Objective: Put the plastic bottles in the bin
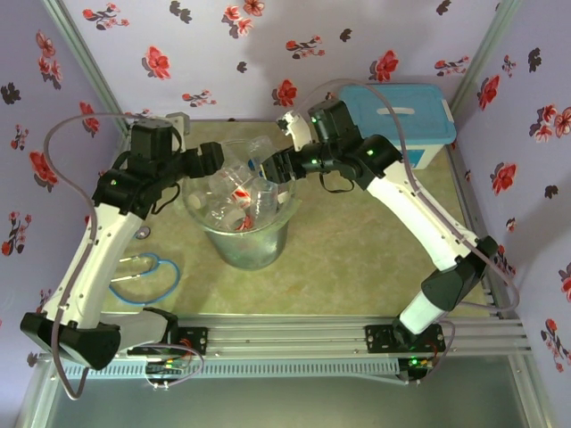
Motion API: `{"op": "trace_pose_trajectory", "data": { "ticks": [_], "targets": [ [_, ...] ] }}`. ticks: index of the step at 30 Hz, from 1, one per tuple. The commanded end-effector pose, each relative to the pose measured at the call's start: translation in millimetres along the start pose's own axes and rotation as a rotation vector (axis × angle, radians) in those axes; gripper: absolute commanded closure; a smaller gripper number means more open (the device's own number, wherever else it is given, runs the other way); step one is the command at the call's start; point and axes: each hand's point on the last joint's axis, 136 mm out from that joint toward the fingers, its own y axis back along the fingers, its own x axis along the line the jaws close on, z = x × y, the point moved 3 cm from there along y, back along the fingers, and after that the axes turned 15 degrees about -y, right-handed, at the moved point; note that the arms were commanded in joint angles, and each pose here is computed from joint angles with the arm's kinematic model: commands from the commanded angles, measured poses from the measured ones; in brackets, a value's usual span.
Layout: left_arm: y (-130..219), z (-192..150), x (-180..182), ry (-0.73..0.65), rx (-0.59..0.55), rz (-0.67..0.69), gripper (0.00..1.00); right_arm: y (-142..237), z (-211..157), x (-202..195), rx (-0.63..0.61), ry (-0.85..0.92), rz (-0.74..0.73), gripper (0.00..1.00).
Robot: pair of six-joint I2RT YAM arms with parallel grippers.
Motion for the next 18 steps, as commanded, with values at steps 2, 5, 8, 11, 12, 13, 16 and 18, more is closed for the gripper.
{"op": "trace_pose_trajectory", "data": {
  "ticks": [2,5,8,11,12,13,16,18],
  "targets": [
    [16.3,12.8,5.0,-0.014,-0.048,0.025,0.11,-5.3,-5.7,4.2,0.026,-0.007,0.020,0.35],
    [20.3,21.6,1.8,-0.029,-0.067,0.005,0.08,3.7,2.9,8.0,-0.016,0.014,0.016,0.36],
    [28.5,34.9,5.3,-0.037,-0.103,0.009,0.04,24.9,22.1,13.8,-0.097,0.035,0.012,0.35],
    [38.4,47.2,14.5,-0.041,-0.140,0.031,0.00,46.5,41.9,8.9,-0.184,0.029,-0.010,0.34],
    [40.9,49.6,21.0,-0.039,-0.148,0.050,0.00,52.3,47.2,3.1,-0.205,0.016,-0.028,0.34],
    [42.9,51.4,27.4,-0.036,-0.153,0.067,0.00,59.9,52.2,-5.0,-0.229,-0.001,-0.048,0.33],
    [43.5,49.4,52.3,-0.016,-0.153,0.133,0.00,76.6,57.5,-40.6,-0.279,-0.060,-0.154,0.31],
    [40.3,42.1,69.9,0.001,-0.149,0.183,0.00,88.0,54.0,-69.2,-0.301,-0.101,-0.234,0.29]
  ]
}}
